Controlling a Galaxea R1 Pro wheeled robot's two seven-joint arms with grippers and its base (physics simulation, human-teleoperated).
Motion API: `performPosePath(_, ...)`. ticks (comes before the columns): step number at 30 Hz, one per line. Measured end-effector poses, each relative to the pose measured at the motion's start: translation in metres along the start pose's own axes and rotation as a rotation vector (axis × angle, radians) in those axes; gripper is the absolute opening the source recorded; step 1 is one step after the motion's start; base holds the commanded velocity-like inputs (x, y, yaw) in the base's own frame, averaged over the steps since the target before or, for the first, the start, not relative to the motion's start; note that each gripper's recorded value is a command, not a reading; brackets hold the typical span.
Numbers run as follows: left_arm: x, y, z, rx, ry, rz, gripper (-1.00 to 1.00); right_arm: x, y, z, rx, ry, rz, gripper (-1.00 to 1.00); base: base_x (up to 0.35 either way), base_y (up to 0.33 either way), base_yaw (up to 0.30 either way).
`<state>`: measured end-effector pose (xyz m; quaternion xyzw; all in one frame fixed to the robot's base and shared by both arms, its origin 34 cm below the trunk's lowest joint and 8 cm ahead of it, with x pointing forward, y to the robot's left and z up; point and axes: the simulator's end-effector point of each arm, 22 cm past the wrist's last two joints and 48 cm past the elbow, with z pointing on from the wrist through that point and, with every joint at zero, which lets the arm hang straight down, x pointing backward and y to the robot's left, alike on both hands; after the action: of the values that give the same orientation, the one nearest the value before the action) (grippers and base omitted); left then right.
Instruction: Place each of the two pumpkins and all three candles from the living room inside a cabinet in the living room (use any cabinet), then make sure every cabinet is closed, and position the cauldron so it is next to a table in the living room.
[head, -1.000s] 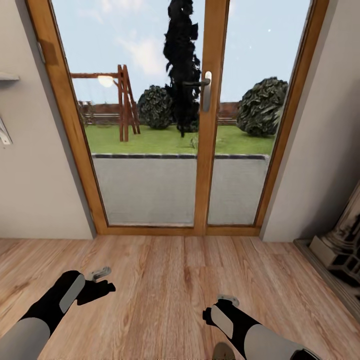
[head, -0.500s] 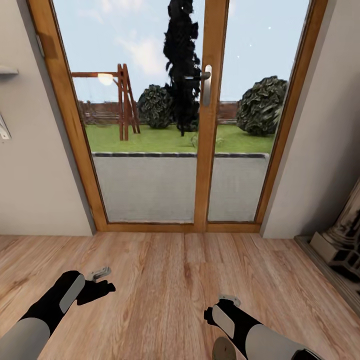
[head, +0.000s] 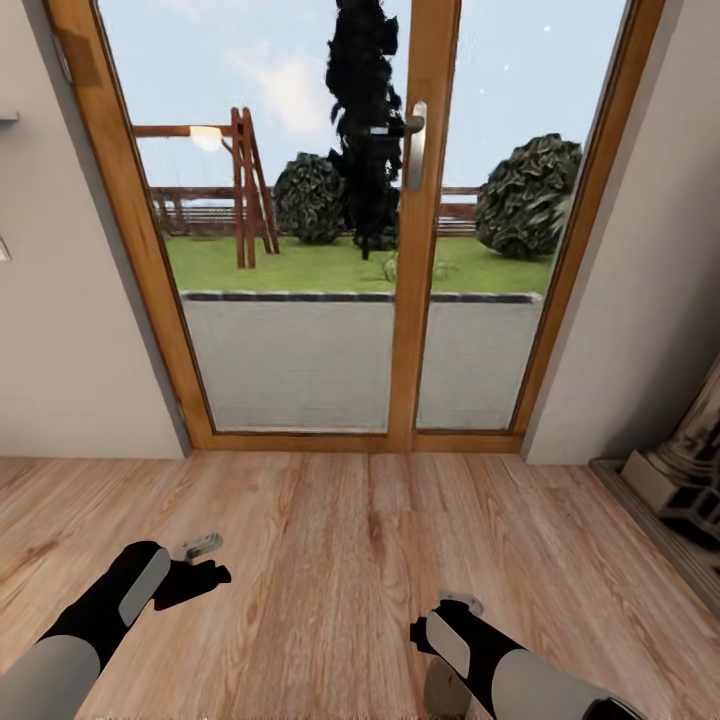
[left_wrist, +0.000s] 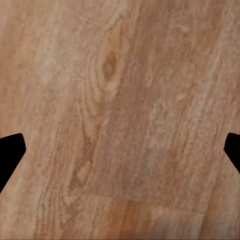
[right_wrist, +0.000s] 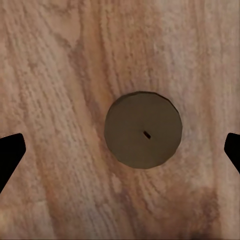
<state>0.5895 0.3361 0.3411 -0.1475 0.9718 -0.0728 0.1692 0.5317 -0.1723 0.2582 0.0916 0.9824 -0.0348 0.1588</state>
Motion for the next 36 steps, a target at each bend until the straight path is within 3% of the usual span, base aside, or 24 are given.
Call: performPosePath(36, 0.052, 0.02, 0.061, -0.043, 0.141, -0.009, 1.0, 0.061, -0.012, 0.052, 0.047, 0.145, -0.009, 1.0, 0.0, 0.0, 0.0)
